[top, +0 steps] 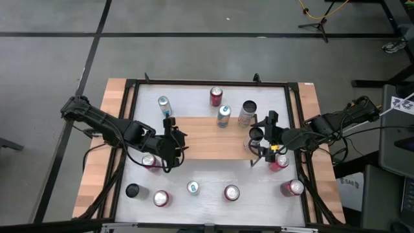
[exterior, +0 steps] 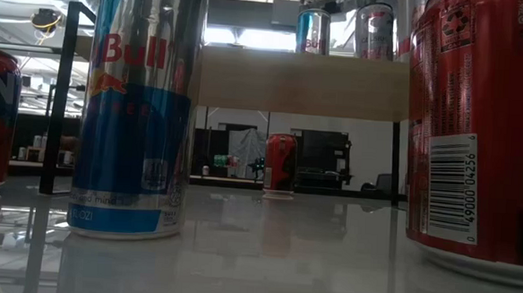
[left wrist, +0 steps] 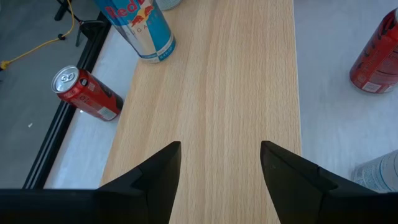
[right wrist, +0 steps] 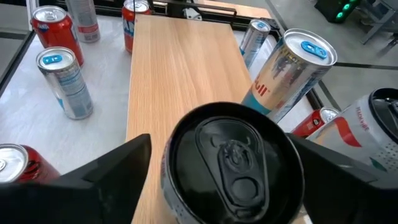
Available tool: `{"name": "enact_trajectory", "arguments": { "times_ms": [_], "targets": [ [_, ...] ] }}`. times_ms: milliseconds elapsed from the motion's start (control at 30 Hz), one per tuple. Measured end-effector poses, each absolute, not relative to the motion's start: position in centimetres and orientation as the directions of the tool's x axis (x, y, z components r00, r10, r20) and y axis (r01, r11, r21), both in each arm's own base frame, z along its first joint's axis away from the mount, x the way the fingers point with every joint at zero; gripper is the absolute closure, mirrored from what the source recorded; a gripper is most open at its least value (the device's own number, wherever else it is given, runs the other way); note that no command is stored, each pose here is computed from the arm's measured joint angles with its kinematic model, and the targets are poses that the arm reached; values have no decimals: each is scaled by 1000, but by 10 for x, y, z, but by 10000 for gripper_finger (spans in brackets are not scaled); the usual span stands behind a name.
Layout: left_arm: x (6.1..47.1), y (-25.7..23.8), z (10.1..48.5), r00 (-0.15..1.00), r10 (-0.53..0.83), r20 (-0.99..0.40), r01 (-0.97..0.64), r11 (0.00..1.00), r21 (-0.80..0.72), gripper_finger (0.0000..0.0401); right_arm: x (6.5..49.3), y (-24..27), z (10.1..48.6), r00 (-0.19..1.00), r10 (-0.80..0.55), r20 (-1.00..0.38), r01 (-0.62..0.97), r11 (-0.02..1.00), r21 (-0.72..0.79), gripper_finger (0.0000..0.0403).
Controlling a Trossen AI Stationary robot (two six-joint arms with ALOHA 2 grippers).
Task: Place canned beverage on shelf
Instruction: Put the top white-pink soda can on the shelf aligned with the other white-pink soda can, then put the right white-pink soda can on the shelf aligned with the other white-pink soda can
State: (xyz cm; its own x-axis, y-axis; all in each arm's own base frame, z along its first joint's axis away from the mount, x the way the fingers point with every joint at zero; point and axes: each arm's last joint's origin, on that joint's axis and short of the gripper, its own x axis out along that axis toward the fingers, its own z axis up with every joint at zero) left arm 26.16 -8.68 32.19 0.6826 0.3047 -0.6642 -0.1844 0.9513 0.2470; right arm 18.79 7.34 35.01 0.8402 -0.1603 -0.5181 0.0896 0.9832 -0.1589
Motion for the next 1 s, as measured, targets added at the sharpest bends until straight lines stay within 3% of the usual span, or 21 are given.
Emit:
{"name": "enact_trajectory", "arguments": {
  "times_ms": [633, 900, 1000],
  "targets": [
    [262, -87, 322, 682, 305, -664, -185, 951, 247, 190, 176, 68, 363, 881, -141, -453, 101, 989, -111, 33],
    [262, -87, 322, 682, 305, -664, -185, 951, 247, 190, 170, 65, 380, 938, -92, -334, 90, 996, -22, 33],
    [262, -87, 322, 683, 305, -664, -185, 951, 246, 190, 169, 67, 388, 964, -18, -267, 30, 999, 43, 33]
  ]
}}
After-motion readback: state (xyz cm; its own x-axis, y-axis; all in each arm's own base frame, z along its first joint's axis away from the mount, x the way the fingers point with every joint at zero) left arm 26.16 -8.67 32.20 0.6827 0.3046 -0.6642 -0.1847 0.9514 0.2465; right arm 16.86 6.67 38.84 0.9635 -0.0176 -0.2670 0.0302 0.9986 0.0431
